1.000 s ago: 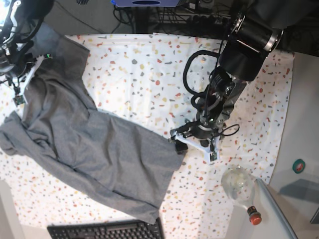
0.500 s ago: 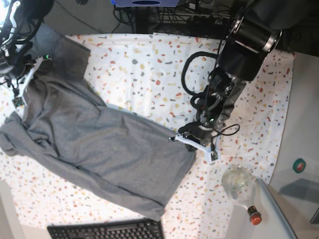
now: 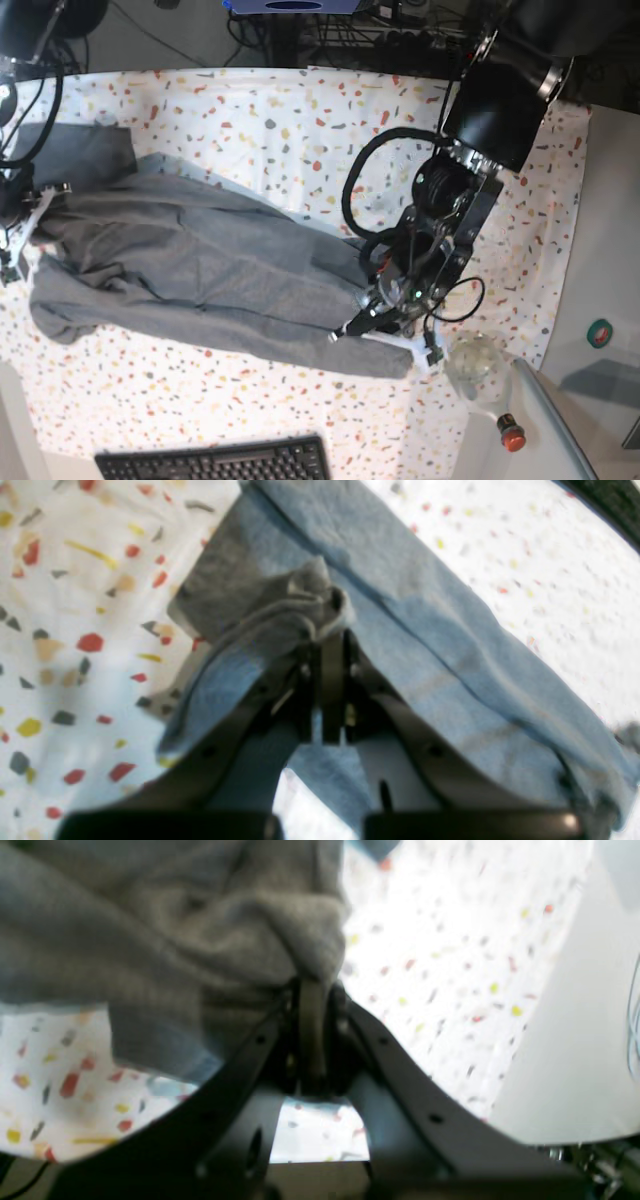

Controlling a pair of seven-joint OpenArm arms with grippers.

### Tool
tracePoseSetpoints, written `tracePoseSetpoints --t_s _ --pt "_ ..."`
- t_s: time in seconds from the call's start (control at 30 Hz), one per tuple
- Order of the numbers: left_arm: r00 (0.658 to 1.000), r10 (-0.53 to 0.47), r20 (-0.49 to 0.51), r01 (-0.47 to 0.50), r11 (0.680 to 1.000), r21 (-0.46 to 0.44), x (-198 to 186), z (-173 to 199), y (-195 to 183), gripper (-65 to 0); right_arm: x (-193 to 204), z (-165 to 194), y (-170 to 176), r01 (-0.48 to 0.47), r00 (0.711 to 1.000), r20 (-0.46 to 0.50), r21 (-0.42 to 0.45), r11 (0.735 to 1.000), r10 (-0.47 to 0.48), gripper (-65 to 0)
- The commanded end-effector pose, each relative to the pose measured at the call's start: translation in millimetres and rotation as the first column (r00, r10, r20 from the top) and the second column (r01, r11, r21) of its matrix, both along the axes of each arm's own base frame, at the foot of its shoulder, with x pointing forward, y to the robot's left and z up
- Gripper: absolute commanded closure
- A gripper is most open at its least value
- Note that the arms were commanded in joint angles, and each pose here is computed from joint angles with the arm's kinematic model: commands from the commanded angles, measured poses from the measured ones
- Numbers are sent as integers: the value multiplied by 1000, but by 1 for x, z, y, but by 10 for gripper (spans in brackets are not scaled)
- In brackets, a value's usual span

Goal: Layout the t-shirt on the table in an organized manner, then fold the t-shirt properly
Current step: 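Grasp the shirt hem with the left gripper and drag it outward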

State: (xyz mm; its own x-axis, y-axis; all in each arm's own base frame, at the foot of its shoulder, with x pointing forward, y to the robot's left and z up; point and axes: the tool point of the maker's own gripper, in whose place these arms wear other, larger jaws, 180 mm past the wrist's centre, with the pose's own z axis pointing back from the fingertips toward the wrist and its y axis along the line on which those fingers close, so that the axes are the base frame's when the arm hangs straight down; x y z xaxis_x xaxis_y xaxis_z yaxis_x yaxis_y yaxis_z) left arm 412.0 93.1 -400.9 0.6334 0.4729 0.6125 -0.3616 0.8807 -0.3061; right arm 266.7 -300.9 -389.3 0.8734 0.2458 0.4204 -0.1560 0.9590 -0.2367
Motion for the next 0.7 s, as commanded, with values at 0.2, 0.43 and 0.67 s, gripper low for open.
tracePoseSetpoints --t_s 0.2,0.43,0.67 --pt "988 81 -135 -72 995 70 36 -30 -6 0 27 0 -13 37 999 14 29 999 -37 0" --pt "995 39 -87 -31 996 84 47 -33 -6 -59 25 -3 -12 36 999 6 34 999 -36 0" --pt "992 -58 112 56 998 19 26 -5 23 -434 19 -7 -12 35 999 -7 30 999 -35 0"
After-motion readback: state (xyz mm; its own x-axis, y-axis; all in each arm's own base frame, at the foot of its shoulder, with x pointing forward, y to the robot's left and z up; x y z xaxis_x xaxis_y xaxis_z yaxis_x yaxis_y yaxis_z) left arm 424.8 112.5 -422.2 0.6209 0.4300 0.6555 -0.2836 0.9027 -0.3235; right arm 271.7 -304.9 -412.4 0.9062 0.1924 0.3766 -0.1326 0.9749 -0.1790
